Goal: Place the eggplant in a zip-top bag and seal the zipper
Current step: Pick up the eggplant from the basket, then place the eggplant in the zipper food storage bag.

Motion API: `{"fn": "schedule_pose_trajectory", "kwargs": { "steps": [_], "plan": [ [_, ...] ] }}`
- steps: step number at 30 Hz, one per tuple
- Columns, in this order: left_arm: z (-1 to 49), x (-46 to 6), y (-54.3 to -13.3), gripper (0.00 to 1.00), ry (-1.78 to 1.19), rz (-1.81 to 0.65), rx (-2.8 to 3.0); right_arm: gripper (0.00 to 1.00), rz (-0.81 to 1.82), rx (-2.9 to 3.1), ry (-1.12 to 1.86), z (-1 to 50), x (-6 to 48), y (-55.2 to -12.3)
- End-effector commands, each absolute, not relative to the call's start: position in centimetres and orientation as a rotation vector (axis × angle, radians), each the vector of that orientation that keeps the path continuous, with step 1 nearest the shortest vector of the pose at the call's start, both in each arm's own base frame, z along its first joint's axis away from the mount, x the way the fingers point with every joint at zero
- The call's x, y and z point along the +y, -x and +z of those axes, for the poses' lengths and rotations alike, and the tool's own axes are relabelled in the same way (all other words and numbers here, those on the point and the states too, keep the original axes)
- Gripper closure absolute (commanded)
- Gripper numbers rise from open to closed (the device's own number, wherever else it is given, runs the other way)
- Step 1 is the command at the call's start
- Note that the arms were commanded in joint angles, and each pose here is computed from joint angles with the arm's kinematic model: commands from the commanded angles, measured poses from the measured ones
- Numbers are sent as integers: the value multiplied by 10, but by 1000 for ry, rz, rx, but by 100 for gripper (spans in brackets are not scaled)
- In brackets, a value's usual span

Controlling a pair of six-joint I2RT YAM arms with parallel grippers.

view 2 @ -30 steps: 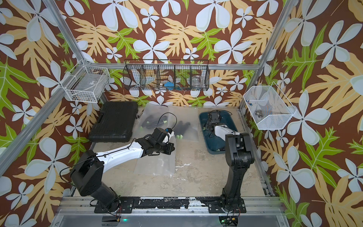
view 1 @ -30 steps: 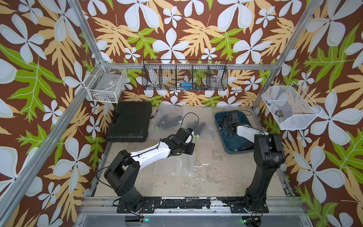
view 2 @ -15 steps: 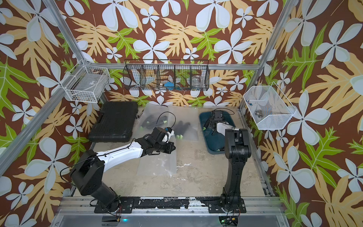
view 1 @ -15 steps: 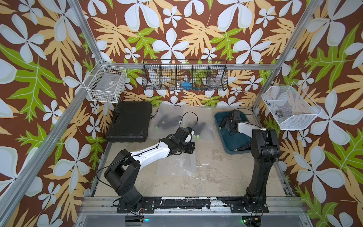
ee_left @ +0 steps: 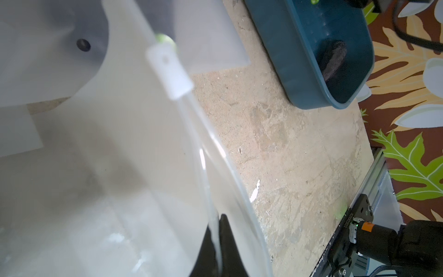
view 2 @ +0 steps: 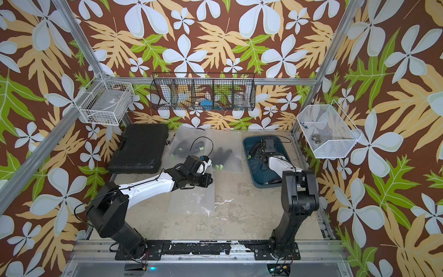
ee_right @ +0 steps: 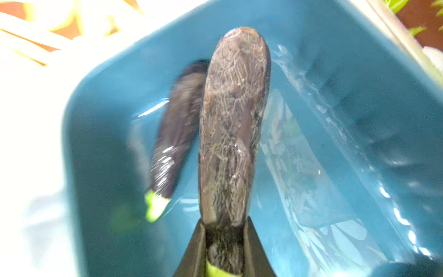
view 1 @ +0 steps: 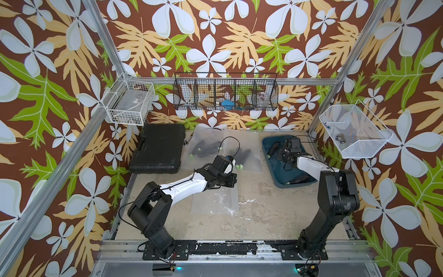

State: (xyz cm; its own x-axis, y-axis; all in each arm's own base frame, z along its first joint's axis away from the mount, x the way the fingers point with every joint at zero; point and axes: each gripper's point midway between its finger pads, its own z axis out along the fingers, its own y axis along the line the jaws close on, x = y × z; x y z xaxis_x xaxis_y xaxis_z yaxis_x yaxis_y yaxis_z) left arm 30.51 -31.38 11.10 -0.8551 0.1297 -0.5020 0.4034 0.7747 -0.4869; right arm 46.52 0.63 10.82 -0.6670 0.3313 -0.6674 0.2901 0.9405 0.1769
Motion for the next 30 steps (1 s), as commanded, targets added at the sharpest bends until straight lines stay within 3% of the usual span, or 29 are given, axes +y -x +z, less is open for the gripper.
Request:
{"fn": "schedule_pose_trajectory", "kwargs": {
  "steps": [1,11,20,30],
  "plan": [
    [112,-312,-314,100,-383,-836,2498,85,141,2361,-398,125,25,-442],
    [107,-317,-318,100,-338,-862,2501,87,802,2289,37,230,161,-329],
    [102,-319,-321,99,-291,-878,2507,91,1173,2387,295,225,217,-229],
    [98,-321,-330,99,-262,-851,2522,91,1183,2601,423,186,224,-175]
  ]
}}
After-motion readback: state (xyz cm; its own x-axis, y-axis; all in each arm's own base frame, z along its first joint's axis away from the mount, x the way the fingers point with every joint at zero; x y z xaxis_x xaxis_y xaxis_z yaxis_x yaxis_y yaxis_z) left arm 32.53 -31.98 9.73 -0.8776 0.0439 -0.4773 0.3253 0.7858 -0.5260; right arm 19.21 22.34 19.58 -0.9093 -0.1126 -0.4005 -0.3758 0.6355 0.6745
